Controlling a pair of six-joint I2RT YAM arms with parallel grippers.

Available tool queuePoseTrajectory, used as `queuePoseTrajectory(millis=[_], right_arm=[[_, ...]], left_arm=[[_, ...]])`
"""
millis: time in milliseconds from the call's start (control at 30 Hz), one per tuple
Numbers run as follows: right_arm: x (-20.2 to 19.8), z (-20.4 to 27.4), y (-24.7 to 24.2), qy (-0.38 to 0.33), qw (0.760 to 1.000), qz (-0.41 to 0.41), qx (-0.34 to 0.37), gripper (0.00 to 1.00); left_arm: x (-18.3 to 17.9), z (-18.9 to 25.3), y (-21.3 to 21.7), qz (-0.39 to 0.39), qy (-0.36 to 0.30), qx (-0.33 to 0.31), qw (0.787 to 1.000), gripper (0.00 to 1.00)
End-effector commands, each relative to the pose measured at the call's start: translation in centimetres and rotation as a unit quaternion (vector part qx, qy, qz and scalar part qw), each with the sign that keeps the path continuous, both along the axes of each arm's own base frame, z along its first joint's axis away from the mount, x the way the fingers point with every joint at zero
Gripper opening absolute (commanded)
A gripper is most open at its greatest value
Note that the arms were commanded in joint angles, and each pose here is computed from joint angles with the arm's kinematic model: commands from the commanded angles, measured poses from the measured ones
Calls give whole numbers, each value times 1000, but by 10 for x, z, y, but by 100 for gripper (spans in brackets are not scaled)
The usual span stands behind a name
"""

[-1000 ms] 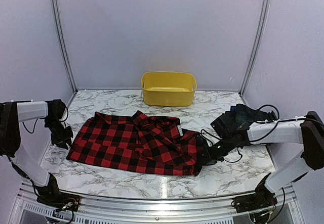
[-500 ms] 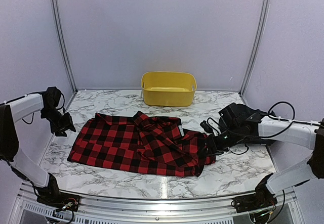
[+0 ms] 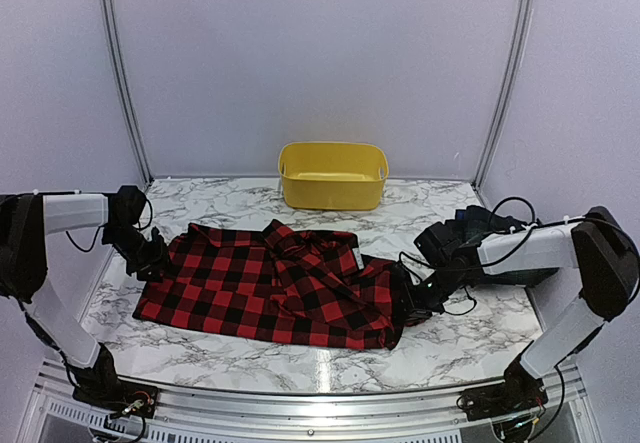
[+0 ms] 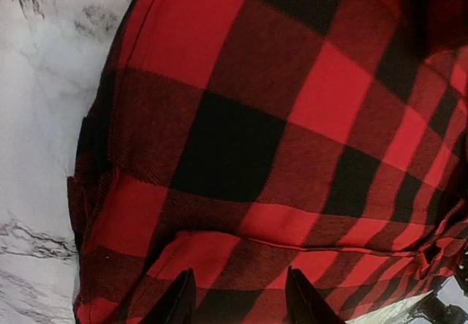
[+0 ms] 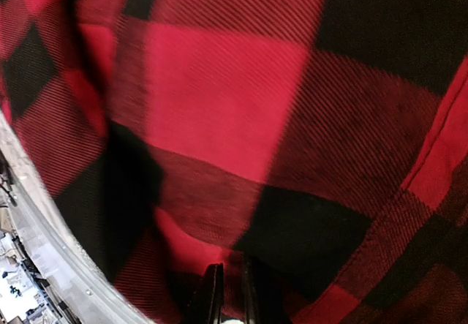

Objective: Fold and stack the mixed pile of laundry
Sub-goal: Smooth out the 1/3-folded shirt at the center of the board.

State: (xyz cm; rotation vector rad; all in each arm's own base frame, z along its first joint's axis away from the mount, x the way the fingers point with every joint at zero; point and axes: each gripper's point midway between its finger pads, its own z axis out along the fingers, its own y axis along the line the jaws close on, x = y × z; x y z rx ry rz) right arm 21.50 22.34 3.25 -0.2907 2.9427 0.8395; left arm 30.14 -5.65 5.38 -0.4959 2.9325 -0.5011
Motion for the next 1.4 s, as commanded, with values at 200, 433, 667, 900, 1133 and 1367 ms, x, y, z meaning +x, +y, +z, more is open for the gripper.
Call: queuePoseTrajectory(millis=[200,433,667,900,1133,1367], right_arm=[[-27,-23,-46,21,998,-27,-54,11],[51,115,-24,-200,979,-39,3,41],[97,225,-19,-384,921,-50,32,90],[122,265,-8,-443,892,-68,66,98],[129,244,2,-408,911,-38,46,99],[132,221,21,-367,929,6,57,98]], left_arm=[[-5,-28,62,82,38,68,994,47],[67,91,41,33,-177,85,980,99],[102,226,-1,48,-387,39,920,99],[125,213,-102,-142,-377,-35,915,99],[106,134,-199,-340,-296,52,891,99],[85,65,-262,-450,-234,130,852,96]])
